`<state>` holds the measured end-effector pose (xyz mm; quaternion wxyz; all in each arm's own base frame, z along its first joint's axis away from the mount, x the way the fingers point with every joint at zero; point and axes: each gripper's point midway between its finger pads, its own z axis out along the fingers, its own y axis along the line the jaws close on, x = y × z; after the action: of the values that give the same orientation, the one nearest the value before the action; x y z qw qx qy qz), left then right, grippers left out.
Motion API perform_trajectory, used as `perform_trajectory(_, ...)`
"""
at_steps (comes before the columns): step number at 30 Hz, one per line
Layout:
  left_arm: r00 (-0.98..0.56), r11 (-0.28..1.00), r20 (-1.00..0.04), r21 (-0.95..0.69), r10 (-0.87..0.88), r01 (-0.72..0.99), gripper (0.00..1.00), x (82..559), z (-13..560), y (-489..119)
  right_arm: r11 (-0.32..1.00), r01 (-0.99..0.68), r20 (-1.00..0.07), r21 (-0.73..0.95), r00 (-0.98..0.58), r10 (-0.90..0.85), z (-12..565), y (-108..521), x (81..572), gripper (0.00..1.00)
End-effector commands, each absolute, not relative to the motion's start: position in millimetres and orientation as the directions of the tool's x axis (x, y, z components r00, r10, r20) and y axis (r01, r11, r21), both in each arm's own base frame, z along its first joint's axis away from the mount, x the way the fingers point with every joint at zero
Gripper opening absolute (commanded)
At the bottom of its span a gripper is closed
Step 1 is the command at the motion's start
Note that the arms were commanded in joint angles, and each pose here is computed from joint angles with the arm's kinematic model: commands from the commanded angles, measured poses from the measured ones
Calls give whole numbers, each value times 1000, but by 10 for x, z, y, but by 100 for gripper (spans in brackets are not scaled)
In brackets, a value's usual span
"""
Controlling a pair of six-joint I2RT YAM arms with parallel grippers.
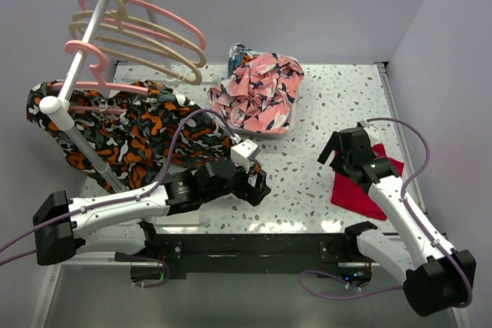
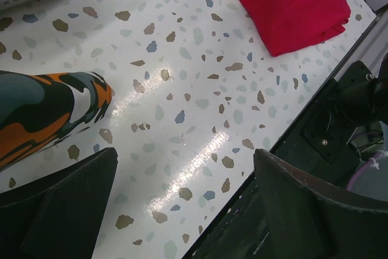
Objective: Place the shorts on the hanger
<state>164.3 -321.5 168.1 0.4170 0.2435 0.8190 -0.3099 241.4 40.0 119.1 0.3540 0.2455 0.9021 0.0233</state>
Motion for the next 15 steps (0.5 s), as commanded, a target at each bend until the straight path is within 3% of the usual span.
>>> perform_trajectory(1, -500, 681, -861, -310, 95, 663, 100, 1706, 1822, -3272, 902, 324, -662, 285, -614, 430, 1484, 658, 2688, 98)
perform_trajectory(9, -495, 669, -856, -280, 152, 689, 100, 1688, 1719, -3311, 912, 93, -702, 400, -609, 370, 1932, 1285, 3673, 98)
perform_trajectory(11, -500, 667, -850, -277, 166, 692, 100, 1681, 1685, -3326, 916, 98, -693, 390, -624, 361, 1806, 1342, 3997, 98)
perform_trajectory(15, -500, 663, -847, -270, 182, 698, 100, 1675, 1676, -3340, 848, 75, -697, 524, -534, 478, 2049, 1364, 4787, 96)
